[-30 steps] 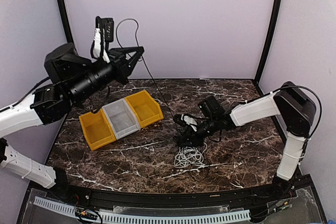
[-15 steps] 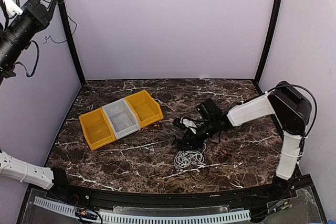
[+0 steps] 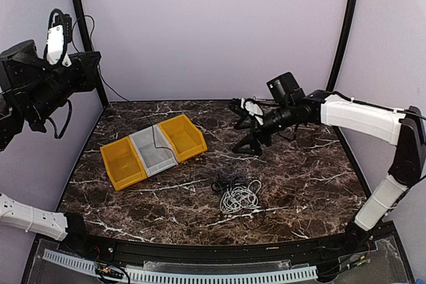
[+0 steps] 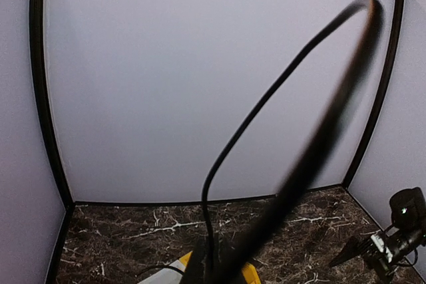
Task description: Untangle the cables
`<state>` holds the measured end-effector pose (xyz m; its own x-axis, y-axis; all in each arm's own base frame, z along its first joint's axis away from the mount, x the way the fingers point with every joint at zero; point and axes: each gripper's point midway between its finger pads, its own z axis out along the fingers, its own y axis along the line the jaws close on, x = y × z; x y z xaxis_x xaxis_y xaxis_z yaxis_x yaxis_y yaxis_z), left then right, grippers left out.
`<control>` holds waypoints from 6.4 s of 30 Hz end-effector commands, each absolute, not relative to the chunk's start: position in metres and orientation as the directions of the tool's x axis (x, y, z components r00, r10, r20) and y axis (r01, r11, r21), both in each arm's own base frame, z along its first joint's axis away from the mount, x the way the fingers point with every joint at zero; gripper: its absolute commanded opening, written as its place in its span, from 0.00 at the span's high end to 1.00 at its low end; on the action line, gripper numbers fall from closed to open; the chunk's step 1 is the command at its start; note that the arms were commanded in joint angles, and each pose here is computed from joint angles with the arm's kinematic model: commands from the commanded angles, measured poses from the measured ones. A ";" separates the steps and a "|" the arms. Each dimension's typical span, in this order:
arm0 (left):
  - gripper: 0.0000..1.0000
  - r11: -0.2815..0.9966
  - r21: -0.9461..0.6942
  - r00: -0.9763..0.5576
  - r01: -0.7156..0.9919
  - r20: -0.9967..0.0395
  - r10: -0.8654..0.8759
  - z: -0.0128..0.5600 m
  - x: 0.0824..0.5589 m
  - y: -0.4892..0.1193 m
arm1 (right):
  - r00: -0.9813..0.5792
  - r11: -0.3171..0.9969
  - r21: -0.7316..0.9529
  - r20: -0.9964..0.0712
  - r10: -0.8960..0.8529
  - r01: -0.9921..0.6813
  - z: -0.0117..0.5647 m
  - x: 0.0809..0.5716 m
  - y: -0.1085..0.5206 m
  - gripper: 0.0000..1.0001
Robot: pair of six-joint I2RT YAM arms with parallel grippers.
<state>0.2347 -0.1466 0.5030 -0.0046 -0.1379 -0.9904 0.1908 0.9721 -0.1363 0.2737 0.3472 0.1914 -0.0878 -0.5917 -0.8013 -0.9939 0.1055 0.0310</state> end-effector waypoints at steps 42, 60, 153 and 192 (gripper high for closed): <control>1.00 0.993 -0.110 -0.195 0.047 -0.976 -0.099 0.490 0.258 -0.123 | -0.149 0.233 0.022 -0.828 -0.541 -0.972 0.157 0.263 0.250 0.03; 1.00 0.999 -0.040 -0.203 -0.013 -0.978 -0.042 0.468 0.265 -0.115 | -0.156 0.234 0.029 -0.821 -0.549 -0.972 0.152 0.262 0.249 0.03; 1.00 0.980 0.030 -0.752 -0.198 -0.646 -0.132 0.128 0.327 -0.082 | -0.168 0.182 0.075 -0.801 -0.574 -0.980 0.132 0.252 0.250 0.04; 0.54 0.977 -0.208 -0.904 -0.045 -0.409 -0.128 0.145 0.249 -0.118 | -0.178 0.164 0.099 -0.785 -0.594 -0.981 0.123 0.251 0.250 0.05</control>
